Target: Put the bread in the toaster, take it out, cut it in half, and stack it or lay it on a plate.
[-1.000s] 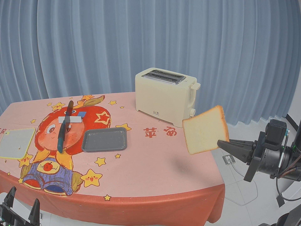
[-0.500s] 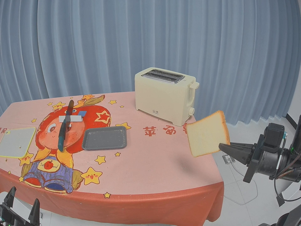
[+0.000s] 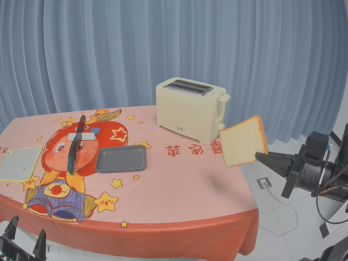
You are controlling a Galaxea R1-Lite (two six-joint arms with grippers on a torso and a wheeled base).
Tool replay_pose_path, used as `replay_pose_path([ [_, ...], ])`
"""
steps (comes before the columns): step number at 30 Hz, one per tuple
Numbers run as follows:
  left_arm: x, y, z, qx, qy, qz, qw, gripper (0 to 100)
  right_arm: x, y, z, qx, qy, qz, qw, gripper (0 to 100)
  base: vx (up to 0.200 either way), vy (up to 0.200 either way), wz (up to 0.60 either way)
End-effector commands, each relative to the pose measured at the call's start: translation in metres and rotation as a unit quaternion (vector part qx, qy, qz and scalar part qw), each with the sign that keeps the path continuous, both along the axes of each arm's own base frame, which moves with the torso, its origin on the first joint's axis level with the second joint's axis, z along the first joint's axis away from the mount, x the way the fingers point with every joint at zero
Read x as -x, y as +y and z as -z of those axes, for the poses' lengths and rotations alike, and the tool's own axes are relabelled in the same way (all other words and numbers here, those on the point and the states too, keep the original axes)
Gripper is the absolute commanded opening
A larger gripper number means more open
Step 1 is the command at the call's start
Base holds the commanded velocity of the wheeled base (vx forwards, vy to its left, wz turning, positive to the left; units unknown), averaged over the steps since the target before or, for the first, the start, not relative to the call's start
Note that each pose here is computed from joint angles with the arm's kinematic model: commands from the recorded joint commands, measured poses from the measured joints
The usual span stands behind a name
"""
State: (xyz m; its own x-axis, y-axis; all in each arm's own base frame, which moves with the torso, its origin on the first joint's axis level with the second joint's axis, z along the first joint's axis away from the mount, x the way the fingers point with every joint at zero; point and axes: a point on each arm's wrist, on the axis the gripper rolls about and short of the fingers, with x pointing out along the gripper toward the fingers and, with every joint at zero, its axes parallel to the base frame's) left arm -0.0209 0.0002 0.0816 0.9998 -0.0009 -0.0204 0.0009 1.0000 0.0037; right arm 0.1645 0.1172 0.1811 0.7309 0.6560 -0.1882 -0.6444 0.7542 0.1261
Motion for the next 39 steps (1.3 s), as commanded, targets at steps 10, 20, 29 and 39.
replay_pose_path([
  [10, -0.001, 0.000, 0.005, 0.000, 0.009, 0.000, 1.0000, 100, -0.009, -0.007, -0.013, 0.015, -0.042, 0.017, 0.9988, 0, 0.000, 0.000, 0.00],
  [20, -0.001, 0.000, 0.005, 0.000, 0.009, 0.000, 1.0000, 100, -0.022, -0.020, -0.018, 0.024, -0.062, 0.023, 0.9975, 0, 0.000, 0.000, 0.00],
  [29, -0.001, 0.000, 0.005, 0.000, 0.009, 0.000, 1.0000, 100, -0.028, -0.029, -0.025, 0.026, -0.078, 0.007, 0.9966, 0, 0.000, 0.000, 0.00],
  [39, -0.001, 0.000, 0.005, 0.000, 0.008, 0.000, 1.0000, 100, -0.034, -0.035, -0.037, 0.040, -0.119, -0.004, 0.9921, 0, 0.000, 0.000, 0.00],
])
